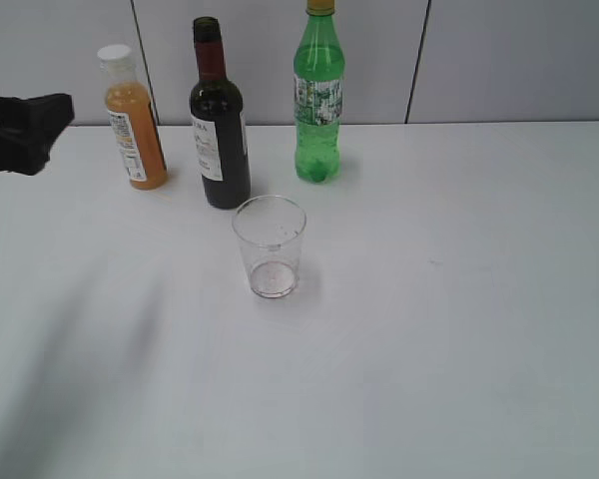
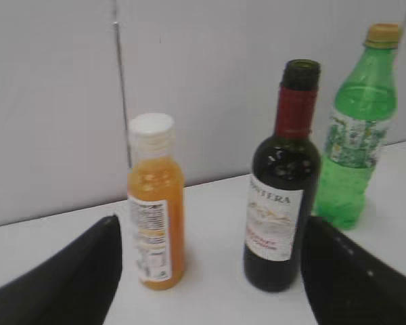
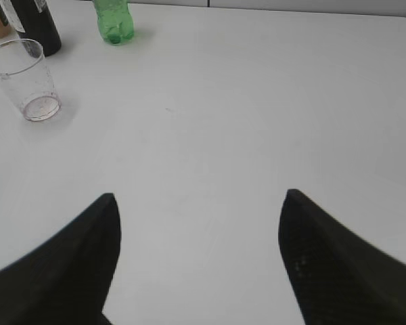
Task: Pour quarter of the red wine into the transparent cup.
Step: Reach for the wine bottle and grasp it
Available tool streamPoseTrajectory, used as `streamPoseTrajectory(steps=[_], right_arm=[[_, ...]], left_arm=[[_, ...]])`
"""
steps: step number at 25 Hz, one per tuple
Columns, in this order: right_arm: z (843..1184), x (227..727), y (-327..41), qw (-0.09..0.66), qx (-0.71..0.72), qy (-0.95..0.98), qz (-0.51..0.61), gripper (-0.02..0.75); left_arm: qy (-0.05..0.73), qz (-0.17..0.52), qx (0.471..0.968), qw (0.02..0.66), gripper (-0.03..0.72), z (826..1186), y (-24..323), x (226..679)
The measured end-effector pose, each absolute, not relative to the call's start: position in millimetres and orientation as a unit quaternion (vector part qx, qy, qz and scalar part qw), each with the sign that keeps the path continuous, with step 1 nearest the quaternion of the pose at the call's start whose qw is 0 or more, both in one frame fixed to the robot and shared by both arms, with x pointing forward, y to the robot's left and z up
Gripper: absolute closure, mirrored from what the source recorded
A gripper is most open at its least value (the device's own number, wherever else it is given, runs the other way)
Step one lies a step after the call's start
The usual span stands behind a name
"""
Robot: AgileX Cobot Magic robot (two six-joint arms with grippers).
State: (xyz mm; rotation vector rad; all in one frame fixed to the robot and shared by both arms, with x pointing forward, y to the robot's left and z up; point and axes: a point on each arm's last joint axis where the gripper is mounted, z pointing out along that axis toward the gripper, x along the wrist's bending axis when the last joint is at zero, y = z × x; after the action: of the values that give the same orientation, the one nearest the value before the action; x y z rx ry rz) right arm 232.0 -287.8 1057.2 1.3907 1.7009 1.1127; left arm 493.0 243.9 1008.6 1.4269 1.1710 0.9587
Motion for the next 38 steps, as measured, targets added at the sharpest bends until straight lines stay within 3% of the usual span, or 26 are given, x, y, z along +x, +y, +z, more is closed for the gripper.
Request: streamPoseTrajectory(steps=[10, 19, 38], right_arm=[[1057.2, 232.0, -287.8, 0.333, 0.532, 0.651, 0.426, 0.153], [1057.2, 231.9, -287.7, 0.333, 0.533, 0.651, 0.426, 0.153], [1057.2, 231.9, -287.7, 0.333, 0.533, 0.651, 0.426, 0.153]], left_arm=[[0.409, 0.359, 0.62, 0.565, 0.072, 953.6, 219.0, 520.1], [0.411, 0.328, 0.649, 0.55, -0.004, 908.4, 206.4, 557.7], [0.371, 0.323, 0.662, 0.565, -0.005, 876.7, 166.6, 628.8]])
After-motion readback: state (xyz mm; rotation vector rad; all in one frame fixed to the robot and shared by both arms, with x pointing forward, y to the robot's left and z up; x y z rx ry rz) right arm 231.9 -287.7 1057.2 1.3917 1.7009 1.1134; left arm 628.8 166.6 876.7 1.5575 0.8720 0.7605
